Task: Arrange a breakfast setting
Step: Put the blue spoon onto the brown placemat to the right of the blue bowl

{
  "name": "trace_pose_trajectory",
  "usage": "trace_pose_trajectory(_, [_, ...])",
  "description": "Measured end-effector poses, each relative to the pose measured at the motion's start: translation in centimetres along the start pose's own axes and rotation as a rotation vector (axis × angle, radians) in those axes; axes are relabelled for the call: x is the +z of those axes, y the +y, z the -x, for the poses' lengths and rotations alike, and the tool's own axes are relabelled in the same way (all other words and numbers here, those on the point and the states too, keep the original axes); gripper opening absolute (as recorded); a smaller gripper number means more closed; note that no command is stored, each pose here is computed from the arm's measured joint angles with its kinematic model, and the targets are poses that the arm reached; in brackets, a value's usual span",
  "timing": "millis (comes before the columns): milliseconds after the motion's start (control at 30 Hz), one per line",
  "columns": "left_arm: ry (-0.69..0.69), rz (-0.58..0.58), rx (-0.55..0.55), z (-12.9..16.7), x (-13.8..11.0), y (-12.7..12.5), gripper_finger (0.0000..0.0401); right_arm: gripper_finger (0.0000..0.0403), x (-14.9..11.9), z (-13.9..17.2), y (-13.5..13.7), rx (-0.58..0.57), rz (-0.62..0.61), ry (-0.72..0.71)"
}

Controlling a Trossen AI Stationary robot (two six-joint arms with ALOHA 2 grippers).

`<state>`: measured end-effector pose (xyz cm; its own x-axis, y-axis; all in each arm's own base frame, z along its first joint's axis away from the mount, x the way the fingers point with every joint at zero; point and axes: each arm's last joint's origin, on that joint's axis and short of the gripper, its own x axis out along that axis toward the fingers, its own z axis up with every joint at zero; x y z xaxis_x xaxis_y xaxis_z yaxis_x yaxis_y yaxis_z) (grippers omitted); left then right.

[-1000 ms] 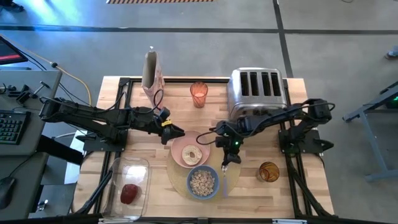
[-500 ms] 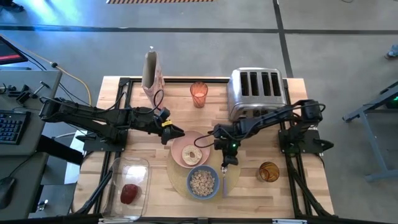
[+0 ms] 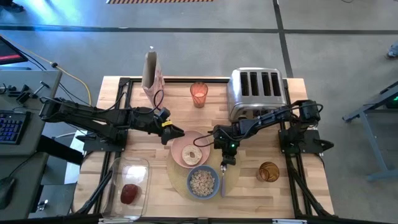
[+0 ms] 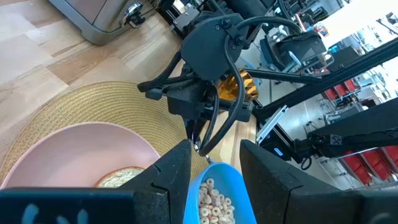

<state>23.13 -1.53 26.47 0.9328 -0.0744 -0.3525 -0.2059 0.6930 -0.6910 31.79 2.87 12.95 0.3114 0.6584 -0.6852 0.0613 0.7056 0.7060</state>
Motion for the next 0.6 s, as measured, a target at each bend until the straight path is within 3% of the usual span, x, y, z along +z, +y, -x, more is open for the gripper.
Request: trace_pose_trajectory(600, [0.001,-0.017,0.0,0.0,0.0,0.01,0.0127,0.0001,-0.05,0.0,-0.17,-0.048,-0.026,-0.01])
